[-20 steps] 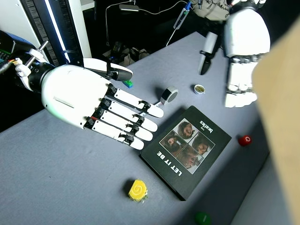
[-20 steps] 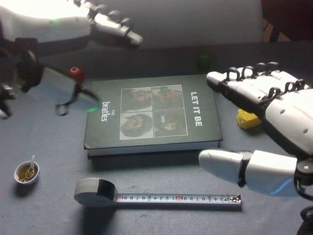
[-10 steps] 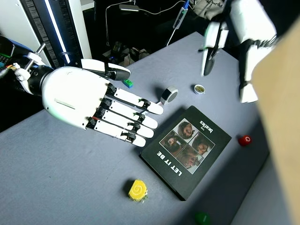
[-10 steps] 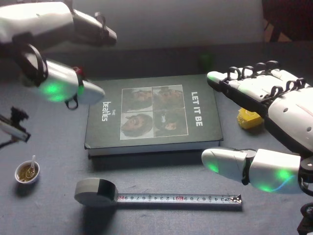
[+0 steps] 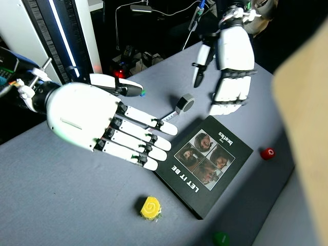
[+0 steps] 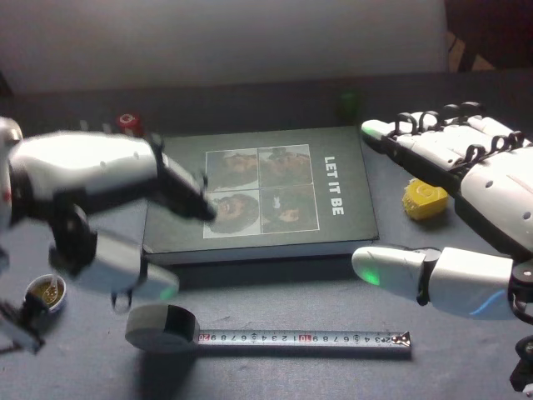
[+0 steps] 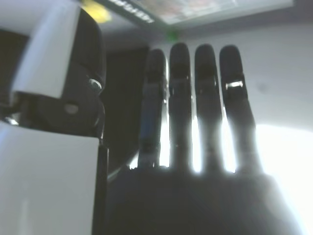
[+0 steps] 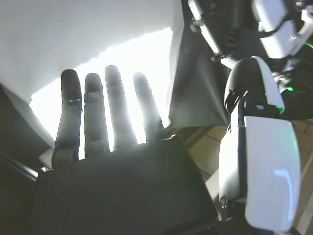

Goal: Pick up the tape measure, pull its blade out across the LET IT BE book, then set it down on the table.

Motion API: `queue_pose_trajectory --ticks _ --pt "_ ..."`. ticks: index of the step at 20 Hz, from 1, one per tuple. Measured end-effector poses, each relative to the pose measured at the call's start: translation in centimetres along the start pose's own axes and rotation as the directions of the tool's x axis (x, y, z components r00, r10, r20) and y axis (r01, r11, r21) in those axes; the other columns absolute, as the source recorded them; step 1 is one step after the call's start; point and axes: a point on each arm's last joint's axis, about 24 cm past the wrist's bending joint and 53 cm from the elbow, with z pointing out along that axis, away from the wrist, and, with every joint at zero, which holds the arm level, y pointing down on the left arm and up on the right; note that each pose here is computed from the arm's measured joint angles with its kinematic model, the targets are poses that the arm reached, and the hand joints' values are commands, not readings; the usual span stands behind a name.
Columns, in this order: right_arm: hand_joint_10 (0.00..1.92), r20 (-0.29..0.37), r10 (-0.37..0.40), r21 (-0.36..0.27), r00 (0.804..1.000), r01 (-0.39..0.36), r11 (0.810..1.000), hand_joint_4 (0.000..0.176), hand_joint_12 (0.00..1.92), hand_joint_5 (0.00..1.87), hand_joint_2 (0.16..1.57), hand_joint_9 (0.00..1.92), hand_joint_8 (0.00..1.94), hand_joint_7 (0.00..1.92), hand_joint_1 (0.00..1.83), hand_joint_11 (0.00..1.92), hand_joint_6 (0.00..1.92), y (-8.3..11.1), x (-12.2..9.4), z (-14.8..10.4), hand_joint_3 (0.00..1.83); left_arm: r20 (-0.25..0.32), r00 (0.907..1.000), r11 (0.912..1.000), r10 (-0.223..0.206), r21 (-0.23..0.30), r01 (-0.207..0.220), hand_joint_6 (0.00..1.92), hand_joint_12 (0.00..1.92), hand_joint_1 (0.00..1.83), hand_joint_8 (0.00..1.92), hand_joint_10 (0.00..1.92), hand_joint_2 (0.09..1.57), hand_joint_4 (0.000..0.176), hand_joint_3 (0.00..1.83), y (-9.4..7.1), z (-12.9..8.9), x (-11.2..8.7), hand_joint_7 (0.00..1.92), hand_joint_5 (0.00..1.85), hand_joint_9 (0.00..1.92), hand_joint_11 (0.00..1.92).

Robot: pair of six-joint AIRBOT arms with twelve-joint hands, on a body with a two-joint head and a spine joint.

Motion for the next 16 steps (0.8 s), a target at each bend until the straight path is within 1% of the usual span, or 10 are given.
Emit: queue_pose_trajectory --ticks 2,4,6,9,10,11,12,14,15,16 --pt "0.0 0.001 -0.002 -0.003 1.0 0.002 1.0 0.053 0.54 0.09 1.04 0.11 0.0 0.16 0.16 0.0 0.0 0.1 0.0 0.0 0.0 -0.035 0.9981 0.9987 -0.05 -0.009 0.049 0.01 0.54 1.0 0.01 0.01 1.05 0.0 0.0 0.7 0.0 1.2 0.69 0.66 0.6 0.36" --pt "0.0 0.0 -0.003 -0.004 1.0 0.003 1.0 0.053 0.54 0.09 1.04 0.1 0.0 0.15 0.16 0.0 0.0 0.1 0.0 0.0 0.0 -0.05 0.996 0.9971 -0.074 -0.02 0.073 0.01 0.54 1.0 0.01 0.01 1.05 0.0 0.0 1.2 -0.1 1.8 0.7 0.66 0.6 0.37" --pt "0.0 0.001 -0.003 -0.005 1.0 0.003 1.0 0.053 0.53 0.09 1.04 0.1 0.0 0.15 0.16 0.0 0.0 0.1 0.0 0.0 0.0 -0.055 0.9967 0.9981 -0.059 -0.016 0.059 0.01 0.54 1.0 0.01 0.01 1.05 0.0 0.0 1.1 0.0 1.9 0.7 0.66 0.61 0.38" --pt "0.0 0.002 -0.003 -0.005 1.0 0.003 1.0 0.053 0.57 0.09 1.04 0.11 0.0 0.15 0.16 0.0 0.0 0.1 0.0 0.0 0.0 -0.061 0.9981 1.0 -0.004 0.007 0.004 0.0 0.54 1.0 0.0 0.0 1.05 0.0 0.0 0.3 0.5 2.2 0.69 0.65 0.6 0.38" --pt "0.0 0.002 -0.003 -0.005 1.0 0.003 1.0 0.053 0.58 0.09 1.04 0.11 0.0 0.15 0.16 0.0 0.0 0.1 0.0 0.0 0.0 -0.039 0.9991 0.9996 0.019 0.022 -0.018 0.0 0.54 1.0 0.0 0.0 1.06 0.0 0.0 -0.3 0.7 1.3 0.69 0.65 0.61 0.39" --pt "0.0 0.001 -0.005 -0.008 1.0 0.005 1.0 0.053 0.58 0.09 1.04 0.11 0.0 0.15 0.16 0.0 0.0 0.2 0.0 0.0 0.0 -0.016 0.9997 0.9995 0.02 0.024 -0.019 0.0 0.54 1.0 0.0 0.0 1.06 0.0 0.0 -0.6 0.8 0.6 0.69 0.65 0.61 0.39" --pt "0.0 0.001 -0.005 -0.009 1.0 0.005 1.0 0.053 0.58 0.09 1.04 0.11 0.0 0.15 0.16 0.0 0.0 0.2 0.0 0.0 0.0 0.017 0.9998 0.9998 -0.012 0.014 0.012 0.0 0.54 1.01 0.0 0.0 1.06 0.0 0.0 -0.6 0.8 -0.3 0.69 0.65 0.61 0.39" --pt "0.0 0.002 -0.005 -0.008 1.0 0.005 1.0 0.053 0.58 0.09 1.04 0.12 0.0 0.15 0.16 0.0 0.0 0.2 0.0 0.0 0.0 0.094 0.9926 0.9966 -0.076 -0.024 0.079 0.0 0.53 1.01 0.01 0.0 1.06 0.0 0.0 0.0 0.6 -1.7 0.7 0.65 0.61 0.39" --pt "0.0 0.001 -0.005 -0.008 1.0 0.005 1.0 0.054 0.58 0.09 1.04 0.11 0.0 0.15 0.16 0.0 0.0 0.2 0.0 0.0 0.0 0.12 0.9867 0.9928 -0.11 -0.033 0.115 0.0 0.53 1.01 0.01 0.0 1.06 0.0 0.0 0.2 0.5 -2.0 0.7 0.65 0.61 0.39" --pt "0.0 0.001 -0.005 -0.011 1.0 0.005 1.0 0.054 0.58 0.09 1.04 0.11 0.0 0.15 0.16 0.0 0.0 0.3 0.0 0.0 0.0 0.164 0.9724 0.9845 -0.165 -0.031 0.173 0.0 0.53 1.01 0.01 0.0 1.06 0.0 0.0 0.3 0.3 -2.7 0.71 0.66 0.61 0.39"
